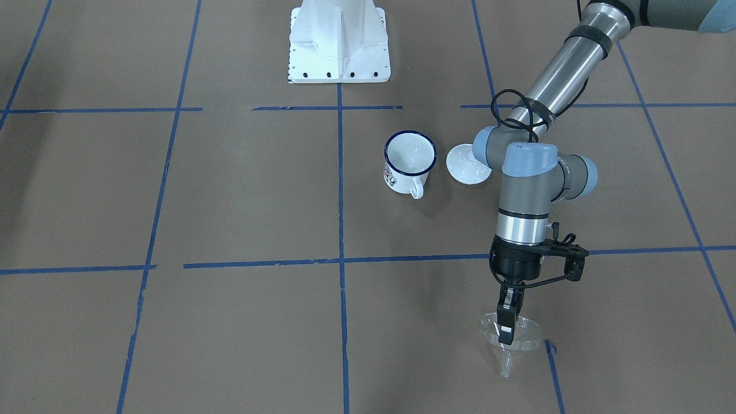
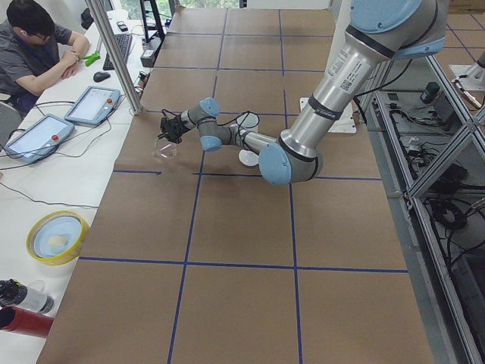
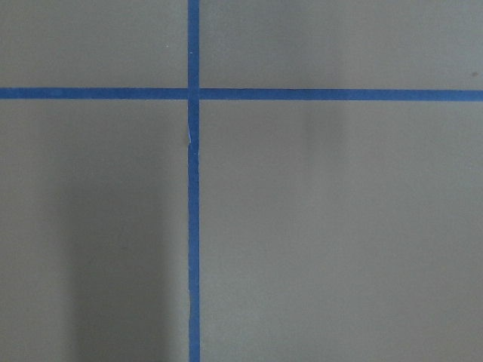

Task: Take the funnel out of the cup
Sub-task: 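Carry the funnel farther from the robot and release it on the table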

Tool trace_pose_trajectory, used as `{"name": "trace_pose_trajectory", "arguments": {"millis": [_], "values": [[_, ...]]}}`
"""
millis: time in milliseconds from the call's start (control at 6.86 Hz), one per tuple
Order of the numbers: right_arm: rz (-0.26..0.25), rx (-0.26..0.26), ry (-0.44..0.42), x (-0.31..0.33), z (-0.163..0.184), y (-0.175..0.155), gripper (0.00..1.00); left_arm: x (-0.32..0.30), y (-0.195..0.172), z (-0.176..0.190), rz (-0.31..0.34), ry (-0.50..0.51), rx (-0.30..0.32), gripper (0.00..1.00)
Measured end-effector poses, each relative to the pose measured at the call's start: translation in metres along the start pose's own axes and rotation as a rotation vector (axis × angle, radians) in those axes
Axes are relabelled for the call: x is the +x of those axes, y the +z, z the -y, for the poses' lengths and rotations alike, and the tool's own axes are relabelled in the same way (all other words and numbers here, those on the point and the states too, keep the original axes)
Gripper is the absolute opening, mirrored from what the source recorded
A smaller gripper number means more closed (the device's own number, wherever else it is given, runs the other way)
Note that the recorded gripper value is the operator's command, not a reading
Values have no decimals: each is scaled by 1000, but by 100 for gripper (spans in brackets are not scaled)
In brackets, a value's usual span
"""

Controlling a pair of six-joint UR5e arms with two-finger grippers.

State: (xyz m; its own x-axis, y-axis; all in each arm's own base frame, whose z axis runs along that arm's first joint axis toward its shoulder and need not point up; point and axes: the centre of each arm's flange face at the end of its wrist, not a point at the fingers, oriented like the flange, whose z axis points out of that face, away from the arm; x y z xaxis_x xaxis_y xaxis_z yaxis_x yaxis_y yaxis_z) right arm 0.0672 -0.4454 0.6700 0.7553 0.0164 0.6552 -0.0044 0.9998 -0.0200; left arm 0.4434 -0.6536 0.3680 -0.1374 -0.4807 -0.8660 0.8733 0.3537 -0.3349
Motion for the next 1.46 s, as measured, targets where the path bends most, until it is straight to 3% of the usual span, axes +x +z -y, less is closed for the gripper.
{"name": "trace_pose_trajectory", "arguments": {"millis": [146, 437, 583, 728, 1166, 1457], "values": [[0, 0, 0, 0, 0, 0, 100, -1, 0, -3, 0, 4, -4, 100], [0, 0, 0, 0, 0, 0, 100, 8, -9, -4, -19, 46, -16, 100], [0, 0, 0, 0, 0, 0, 100, 23, -27, -2, -45, 104, -49, 100], [0, 0, 0, 0, 0, 0, 100, 38, -54, 6, -33, 170, -112, 100], [0, 0, 0, 0, 0, 0, 100, 89, -176, 17, 189, 425, -292, 99], [0, 0, 0, 0, 0, 0, 100, 48, -250, 40, 304, 554, -408, 100]]}}
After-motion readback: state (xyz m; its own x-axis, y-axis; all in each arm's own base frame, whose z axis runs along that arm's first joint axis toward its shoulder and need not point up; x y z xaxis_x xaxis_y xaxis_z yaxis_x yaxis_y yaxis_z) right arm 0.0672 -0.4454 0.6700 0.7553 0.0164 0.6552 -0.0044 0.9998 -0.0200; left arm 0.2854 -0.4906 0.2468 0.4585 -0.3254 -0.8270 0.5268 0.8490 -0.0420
